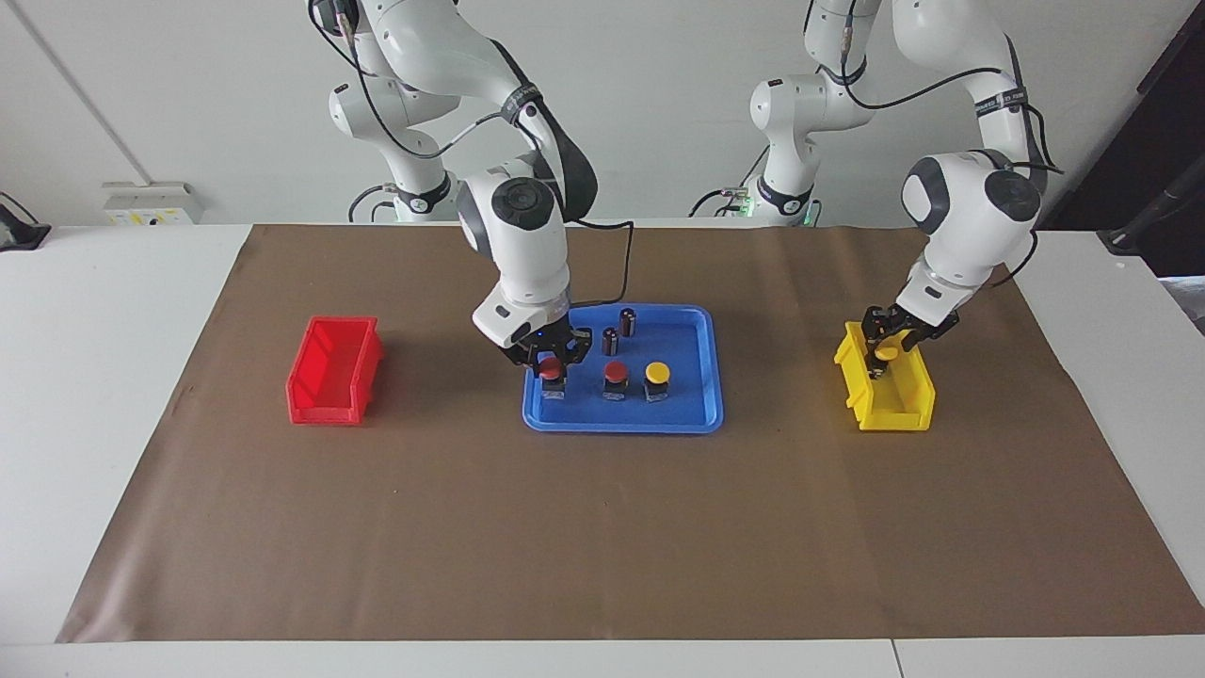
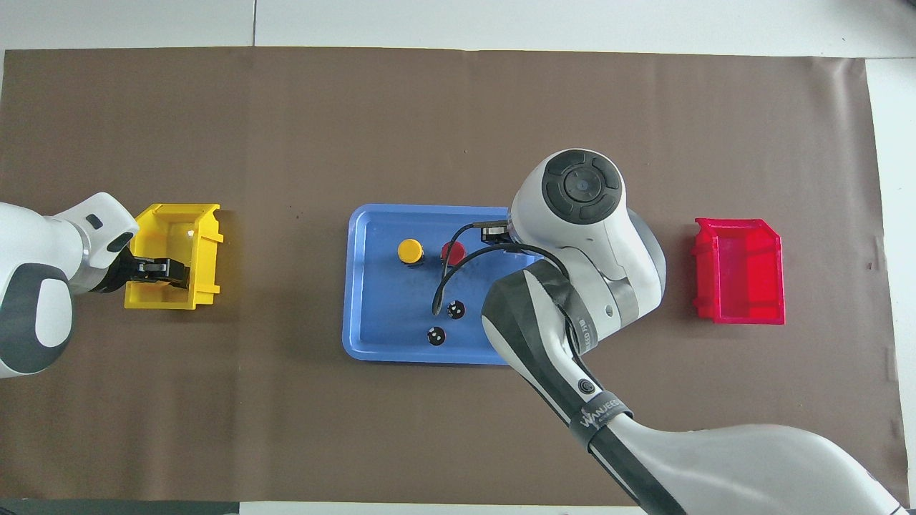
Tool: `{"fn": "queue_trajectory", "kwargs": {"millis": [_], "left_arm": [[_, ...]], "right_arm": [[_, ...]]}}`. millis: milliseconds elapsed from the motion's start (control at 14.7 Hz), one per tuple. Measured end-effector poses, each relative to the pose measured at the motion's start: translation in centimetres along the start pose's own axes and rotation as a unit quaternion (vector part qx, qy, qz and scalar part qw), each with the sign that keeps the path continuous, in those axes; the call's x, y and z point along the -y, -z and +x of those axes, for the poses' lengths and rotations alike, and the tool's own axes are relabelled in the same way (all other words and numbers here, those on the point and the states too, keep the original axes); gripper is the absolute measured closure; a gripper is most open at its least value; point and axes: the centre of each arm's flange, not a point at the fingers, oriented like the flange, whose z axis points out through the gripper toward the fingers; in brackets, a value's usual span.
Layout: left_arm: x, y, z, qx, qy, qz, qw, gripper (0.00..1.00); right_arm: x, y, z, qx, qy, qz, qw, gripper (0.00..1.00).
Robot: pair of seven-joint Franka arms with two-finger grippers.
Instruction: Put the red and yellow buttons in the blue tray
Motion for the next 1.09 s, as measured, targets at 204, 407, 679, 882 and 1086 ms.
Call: {"fn": "queue_trajectory", "kwargs": {"millis": [204,407,679,882,1086], "left_arm": [[0.0,-0.3,0.0,0.002,0.004,0.000,1.000,0.59],[0.0,1.6,1.1,0.000,0.005,0.000,1.000,0.59],[-2.8,13.1,4.7,0.011,-0.012,0.007,1.000,0.59],[-11.4,14.3,4.9,0.001,0.022,0.011,1.000,0.59],[-22.1,9.5,3.2,0.005,0.051,0.016,0.999,0.59]], "right_arm": [[-0.2,-1.1,-0.4,0.001,0.000,0.000,1.000,0.59],[0.3,-2.3,-1.3,0.002,0.007,-0.001,1.000,0.59],[-0.9,0.7,0.5,0.005,-0.008,-0.004,1.000,0.24],[-6.4,8.8,3.9,0.012,-0.053,-0.009,0.998,0.00],[-14.4,16.5,3.8,0.024,-0.061,-0.013,0.998,0.00]]}}
